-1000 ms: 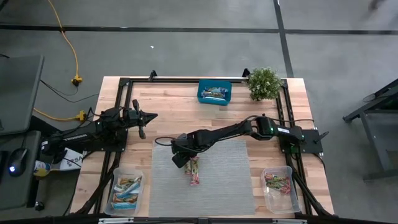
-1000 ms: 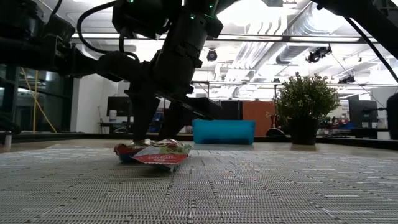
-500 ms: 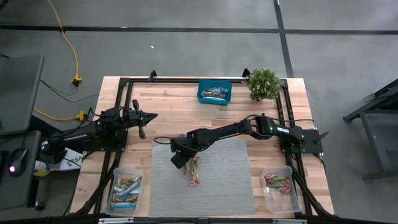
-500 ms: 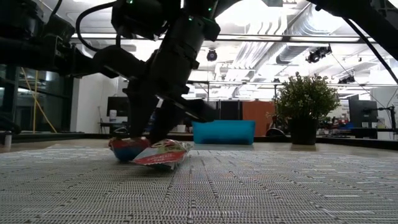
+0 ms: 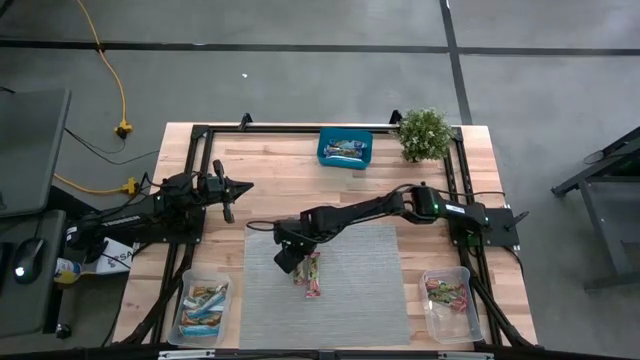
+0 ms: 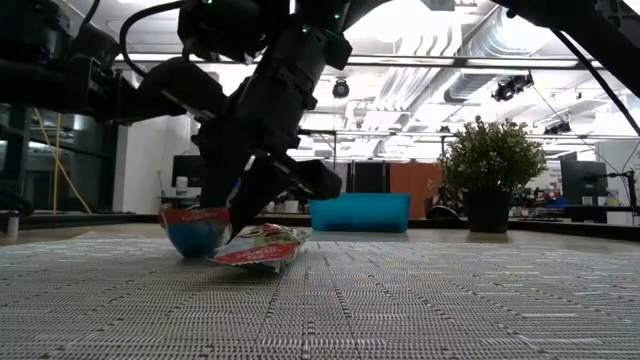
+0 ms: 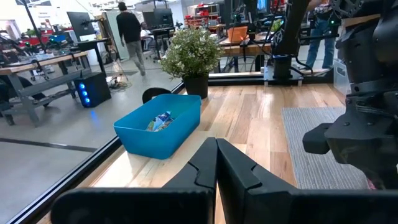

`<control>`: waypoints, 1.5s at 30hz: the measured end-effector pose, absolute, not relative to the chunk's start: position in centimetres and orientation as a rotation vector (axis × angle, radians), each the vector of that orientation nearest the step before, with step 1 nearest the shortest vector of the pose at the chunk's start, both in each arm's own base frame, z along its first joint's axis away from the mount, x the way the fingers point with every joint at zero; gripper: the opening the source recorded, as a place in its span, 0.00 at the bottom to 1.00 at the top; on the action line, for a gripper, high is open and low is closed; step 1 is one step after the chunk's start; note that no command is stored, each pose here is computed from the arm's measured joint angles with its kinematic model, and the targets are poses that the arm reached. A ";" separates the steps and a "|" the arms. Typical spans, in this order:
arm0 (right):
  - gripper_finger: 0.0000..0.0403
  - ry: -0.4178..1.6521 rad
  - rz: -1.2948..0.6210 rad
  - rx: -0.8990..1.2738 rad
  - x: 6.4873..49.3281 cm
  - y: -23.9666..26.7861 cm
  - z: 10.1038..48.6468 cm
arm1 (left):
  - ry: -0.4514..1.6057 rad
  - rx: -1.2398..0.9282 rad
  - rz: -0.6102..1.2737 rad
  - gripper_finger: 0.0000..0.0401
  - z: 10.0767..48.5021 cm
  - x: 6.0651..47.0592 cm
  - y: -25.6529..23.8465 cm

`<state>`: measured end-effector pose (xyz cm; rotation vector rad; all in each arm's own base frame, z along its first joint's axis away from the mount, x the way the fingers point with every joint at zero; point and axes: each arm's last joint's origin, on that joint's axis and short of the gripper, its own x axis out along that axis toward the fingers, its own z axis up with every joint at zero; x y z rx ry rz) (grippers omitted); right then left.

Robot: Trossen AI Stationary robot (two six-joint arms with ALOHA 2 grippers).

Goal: Pick and place Granola Bars by type
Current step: Put the red granola bar into the right transparent bin

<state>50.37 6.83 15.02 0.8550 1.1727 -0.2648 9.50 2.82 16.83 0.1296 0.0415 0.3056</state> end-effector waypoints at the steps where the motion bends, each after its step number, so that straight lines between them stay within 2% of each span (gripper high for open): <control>1: 0.18 1.171 -0.257 0.852 50.3 6.8 15.2 | 0.042 0.130 0.306 0.00 16.8 9.5 2.8; 8: 0.18 1.078 -0.249 0.818 49.9 5.9 19.0 | 0.042 0.129 0.306 0.00 16.8 9.5 2.8; 15: 0.18 0.974 -0.246 0.769 47.7 4.5 25.7 | 0.042 0.130 0.306 0.00 16.8 9.5 2.8; 22: 0.18 0.952 -0.218 0.665 42.8 4.1 33.0 | 0.042 0.129 0.306 0.00 16.8 9.5 2.8; 28: 0.18 1.088 -0.130 0.476 36.8 5.6 37.1 | 0.042 0.129 0.306 0.00 16.8 9.5 2.8; 35: 0.18 1.314 -0.126 0.272 30.2 8.6 39.1 | 0.042 0.129 0.305 0.00 16.8 9.5 2.8; 40: 0.18 1.280 -0.057 0.196 28.0 11.8 40.1 | 0.042 0.129 0.306 0.00 16.8 9.5 2.8; 45: 0.18 1.296 -0.038 0.129 26.7 14.7 39.2 | 0.042 0.130 0.305 0.00 16.8 9.5 2.8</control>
